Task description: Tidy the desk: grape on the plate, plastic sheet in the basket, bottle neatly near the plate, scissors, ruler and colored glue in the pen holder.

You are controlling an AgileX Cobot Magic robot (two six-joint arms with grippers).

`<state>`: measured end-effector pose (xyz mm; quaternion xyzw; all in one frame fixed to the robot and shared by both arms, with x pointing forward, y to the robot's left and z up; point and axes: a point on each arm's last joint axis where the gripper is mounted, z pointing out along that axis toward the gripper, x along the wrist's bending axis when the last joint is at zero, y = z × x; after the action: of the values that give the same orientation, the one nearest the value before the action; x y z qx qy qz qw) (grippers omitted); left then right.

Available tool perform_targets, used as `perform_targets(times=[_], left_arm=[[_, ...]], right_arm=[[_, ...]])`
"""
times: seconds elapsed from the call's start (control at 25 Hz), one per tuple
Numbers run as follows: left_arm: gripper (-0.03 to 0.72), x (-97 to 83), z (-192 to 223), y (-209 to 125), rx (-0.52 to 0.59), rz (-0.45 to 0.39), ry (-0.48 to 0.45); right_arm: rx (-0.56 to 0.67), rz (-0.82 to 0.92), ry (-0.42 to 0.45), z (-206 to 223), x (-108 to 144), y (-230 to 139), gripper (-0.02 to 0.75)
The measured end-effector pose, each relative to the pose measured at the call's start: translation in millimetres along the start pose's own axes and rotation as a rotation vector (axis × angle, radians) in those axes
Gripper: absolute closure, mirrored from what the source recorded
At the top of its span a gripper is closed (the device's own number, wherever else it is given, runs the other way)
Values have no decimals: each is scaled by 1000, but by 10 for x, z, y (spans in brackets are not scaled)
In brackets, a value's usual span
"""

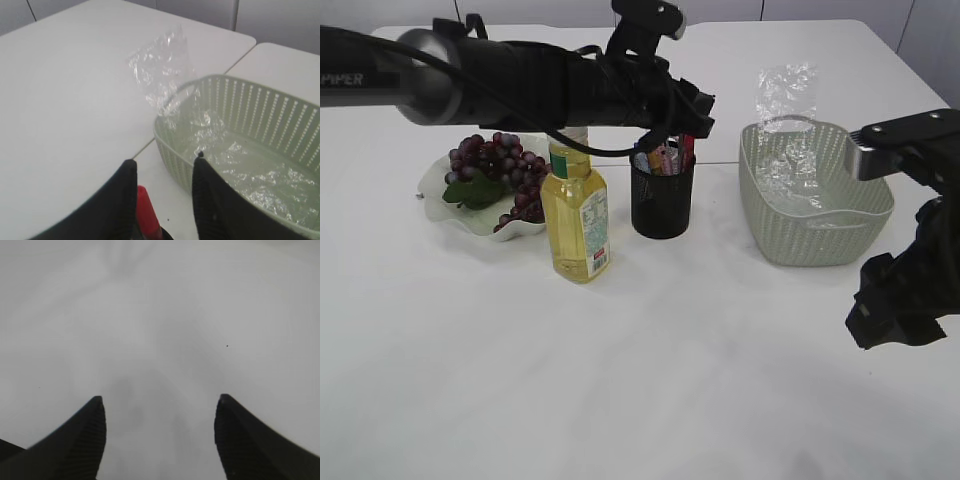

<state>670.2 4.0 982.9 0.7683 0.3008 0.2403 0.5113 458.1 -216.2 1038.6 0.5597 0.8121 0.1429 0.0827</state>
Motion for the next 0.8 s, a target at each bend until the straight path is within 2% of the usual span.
perform_targets(times=[0.24,0.48,0.8], left_arm=[[404,-46,-222,365,-60,17,51],[403,-74,-480,697,-102,22,152],[401,-377,-627,932,-153,41,113]], right_arm=[[0,0,2,0,2,0,239],[0,0,2,0,2,0,239],[0,-1,2,0,2,0,239]])
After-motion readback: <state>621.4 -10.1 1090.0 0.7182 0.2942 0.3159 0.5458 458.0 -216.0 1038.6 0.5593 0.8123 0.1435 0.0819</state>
